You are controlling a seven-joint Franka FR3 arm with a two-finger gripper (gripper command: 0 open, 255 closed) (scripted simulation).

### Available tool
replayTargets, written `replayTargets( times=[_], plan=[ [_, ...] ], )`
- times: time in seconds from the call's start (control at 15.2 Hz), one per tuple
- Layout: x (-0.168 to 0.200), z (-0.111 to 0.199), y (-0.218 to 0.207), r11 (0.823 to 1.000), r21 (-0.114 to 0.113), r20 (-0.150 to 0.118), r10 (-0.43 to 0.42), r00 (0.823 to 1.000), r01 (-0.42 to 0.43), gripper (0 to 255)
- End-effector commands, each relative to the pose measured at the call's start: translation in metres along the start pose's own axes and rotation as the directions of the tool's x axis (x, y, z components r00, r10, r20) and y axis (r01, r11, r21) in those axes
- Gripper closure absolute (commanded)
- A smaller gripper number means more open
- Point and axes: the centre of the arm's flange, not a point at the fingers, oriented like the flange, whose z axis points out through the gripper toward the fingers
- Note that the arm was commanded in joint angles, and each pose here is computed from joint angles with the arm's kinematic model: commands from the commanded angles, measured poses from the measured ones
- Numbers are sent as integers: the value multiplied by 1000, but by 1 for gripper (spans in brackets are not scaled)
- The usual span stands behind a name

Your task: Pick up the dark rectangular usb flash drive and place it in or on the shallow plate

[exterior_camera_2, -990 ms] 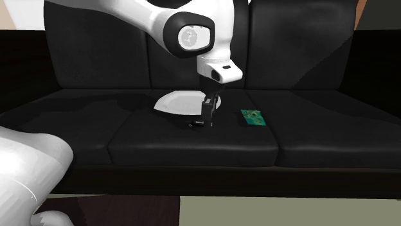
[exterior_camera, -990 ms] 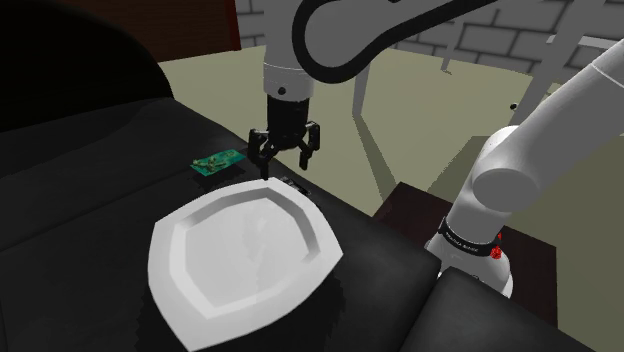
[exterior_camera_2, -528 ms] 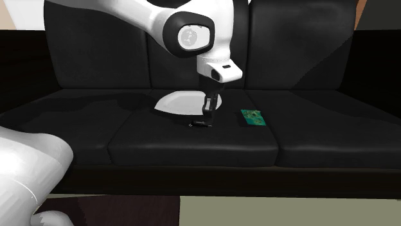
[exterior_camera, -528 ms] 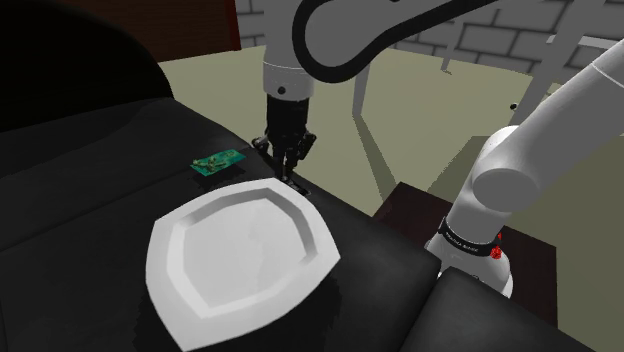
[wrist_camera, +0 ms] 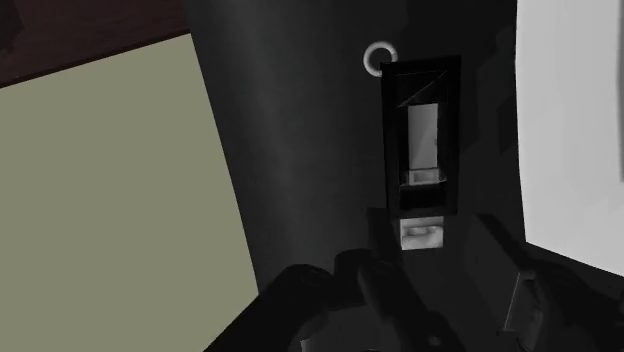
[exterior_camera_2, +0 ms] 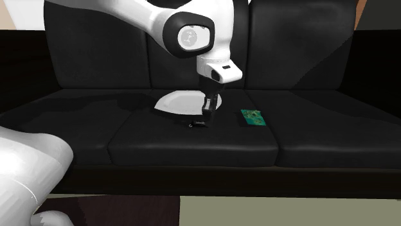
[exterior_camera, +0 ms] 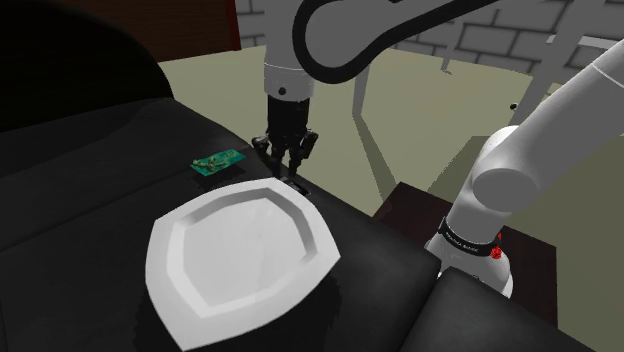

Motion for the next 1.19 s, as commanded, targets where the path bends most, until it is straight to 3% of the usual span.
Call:
replayTargets(
  times=[0.0,0.13,0.66,1.12],
  plan=[
    [16,-11,2,1000,12,59,-13,998,12,0],
    [47,-28,7,999,37,163,-39,986,33,0],
    [40,12,5,999,37,163,-39,986,33,0],
    [40,12,5,999,37,163,-39,986,33,0]
  ],
)
